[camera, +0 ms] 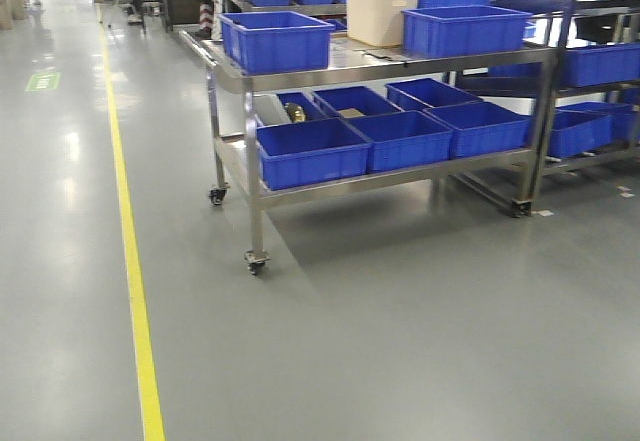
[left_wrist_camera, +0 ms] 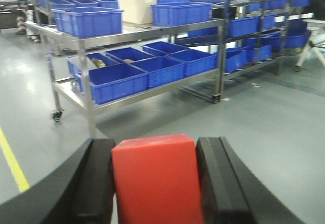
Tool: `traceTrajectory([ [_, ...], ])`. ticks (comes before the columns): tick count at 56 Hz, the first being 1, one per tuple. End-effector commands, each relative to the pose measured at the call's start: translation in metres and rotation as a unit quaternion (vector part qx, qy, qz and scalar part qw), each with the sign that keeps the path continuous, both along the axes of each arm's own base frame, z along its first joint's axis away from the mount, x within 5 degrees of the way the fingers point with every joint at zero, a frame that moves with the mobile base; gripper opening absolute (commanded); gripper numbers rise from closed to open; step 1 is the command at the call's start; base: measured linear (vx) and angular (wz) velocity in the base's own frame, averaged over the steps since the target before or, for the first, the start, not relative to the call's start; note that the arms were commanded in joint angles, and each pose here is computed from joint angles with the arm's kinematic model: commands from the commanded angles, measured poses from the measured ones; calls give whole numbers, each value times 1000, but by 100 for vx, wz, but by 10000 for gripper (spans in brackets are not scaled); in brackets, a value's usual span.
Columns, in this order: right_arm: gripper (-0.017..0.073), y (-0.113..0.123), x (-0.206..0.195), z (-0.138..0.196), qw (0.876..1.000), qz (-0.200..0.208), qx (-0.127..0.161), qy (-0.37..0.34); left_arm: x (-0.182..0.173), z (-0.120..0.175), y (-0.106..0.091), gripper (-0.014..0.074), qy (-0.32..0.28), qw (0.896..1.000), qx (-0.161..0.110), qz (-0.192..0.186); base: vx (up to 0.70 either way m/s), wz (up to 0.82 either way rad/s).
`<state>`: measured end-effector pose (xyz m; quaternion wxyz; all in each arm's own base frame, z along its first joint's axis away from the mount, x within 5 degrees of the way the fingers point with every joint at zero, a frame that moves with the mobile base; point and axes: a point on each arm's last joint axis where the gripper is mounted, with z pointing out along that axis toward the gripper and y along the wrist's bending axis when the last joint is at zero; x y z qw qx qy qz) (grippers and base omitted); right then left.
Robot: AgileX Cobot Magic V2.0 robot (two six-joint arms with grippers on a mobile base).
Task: Pick red and yellow blocks into blue bin
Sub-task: 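Drive the base away from the conveyor to the large blue bin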
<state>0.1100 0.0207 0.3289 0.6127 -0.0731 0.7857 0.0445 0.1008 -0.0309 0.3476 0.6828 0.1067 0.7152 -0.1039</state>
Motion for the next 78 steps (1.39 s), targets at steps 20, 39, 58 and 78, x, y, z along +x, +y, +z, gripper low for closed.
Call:
traceTrajectory([
  [20, -7, 1, 0, 17, 998, 9, -4, -56, -2, 17, 0, 2, -53, 998, -22, -3, 34, 12],
  [39, -7, 1, 0, 17, 998, 9, -4, -56, -2, 17, 0, 2, -53, 998, -22, -3, 45, -27],
  [58, -7, 1, 0, 17, 998, 9, -4, -56, -2, 17, 0, 2, -53, 998, -22, -3, 51, -46],
  [78, -7, 1, 0, 17, 998, 9, -3, -56, -2, 17, 0, 2, -53, 998, -22, -3, 54, -40],
])
